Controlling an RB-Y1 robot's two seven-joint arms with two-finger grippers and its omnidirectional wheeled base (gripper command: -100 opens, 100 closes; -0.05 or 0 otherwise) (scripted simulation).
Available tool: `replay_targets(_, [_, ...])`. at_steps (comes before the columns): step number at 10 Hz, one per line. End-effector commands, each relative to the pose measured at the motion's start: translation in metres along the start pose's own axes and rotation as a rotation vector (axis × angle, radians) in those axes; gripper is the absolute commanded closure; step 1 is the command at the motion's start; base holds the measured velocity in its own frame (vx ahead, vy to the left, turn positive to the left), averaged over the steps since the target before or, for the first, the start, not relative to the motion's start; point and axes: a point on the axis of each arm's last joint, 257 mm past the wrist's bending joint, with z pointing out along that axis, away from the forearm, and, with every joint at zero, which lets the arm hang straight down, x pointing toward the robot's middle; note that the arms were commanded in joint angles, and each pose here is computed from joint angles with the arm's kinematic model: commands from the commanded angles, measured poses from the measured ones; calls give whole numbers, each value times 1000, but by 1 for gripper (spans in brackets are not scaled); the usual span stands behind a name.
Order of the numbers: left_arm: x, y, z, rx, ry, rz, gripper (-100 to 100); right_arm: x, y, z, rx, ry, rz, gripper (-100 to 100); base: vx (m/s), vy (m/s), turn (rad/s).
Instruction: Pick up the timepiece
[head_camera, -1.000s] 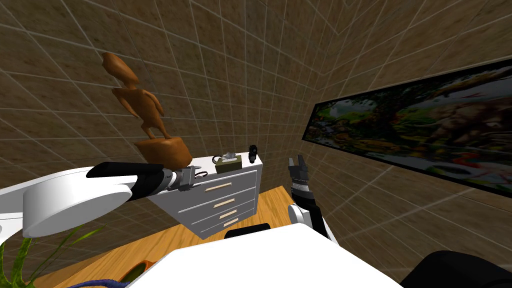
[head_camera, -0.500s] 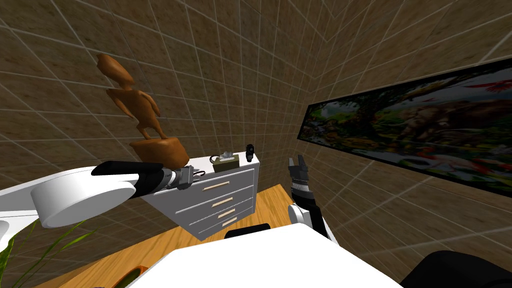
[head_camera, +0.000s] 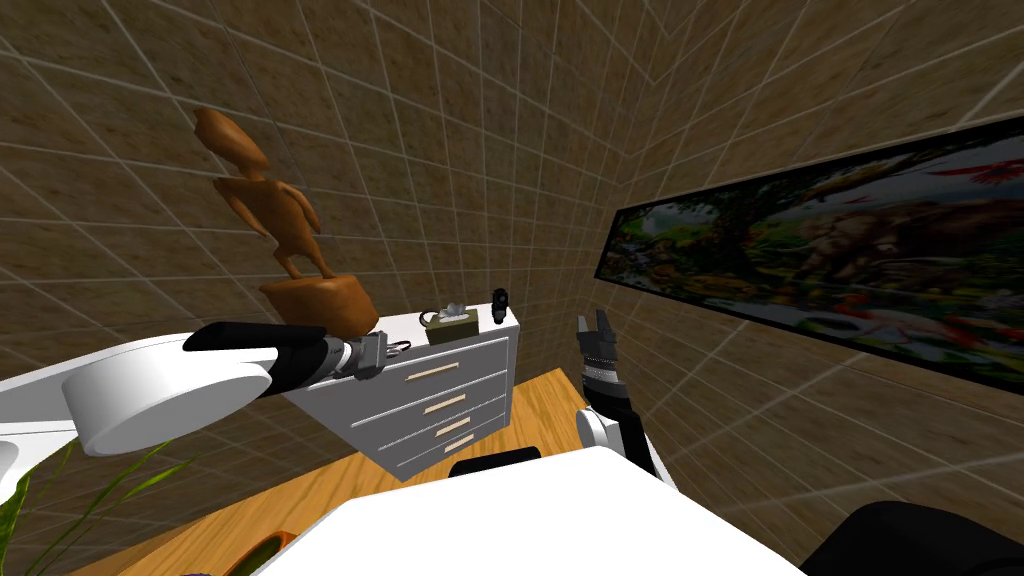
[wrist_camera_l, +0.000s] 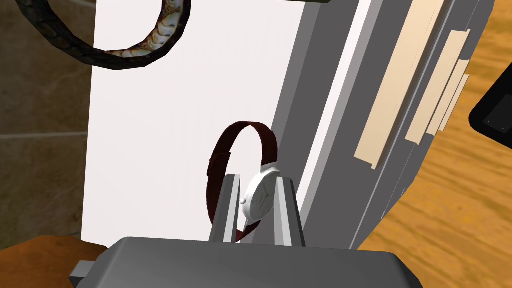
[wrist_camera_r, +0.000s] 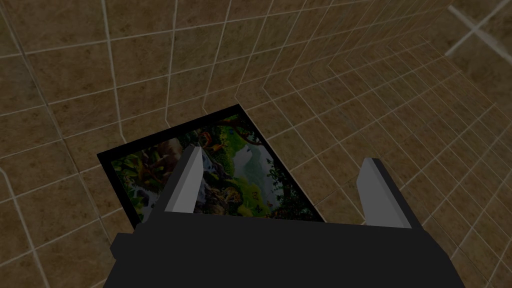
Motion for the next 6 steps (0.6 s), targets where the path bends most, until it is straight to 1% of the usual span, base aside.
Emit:
replay_targets(1, [8, 5, -4, -3, 11, 12, 100, 0, 0, 0, 0, 0, 0, 0, 34, 17, 122])
replay_targets(3, [18, 11, -9, -11, 25, 27, 100, 0, 0, 0, 0, 0, 0, 0, 79, 34, 151])
replay_targets(6, [34, 22, -18, -23, 45, 51, 100, 0, 0, 0, 0, 0, 0, 0, 47, 20, 105])
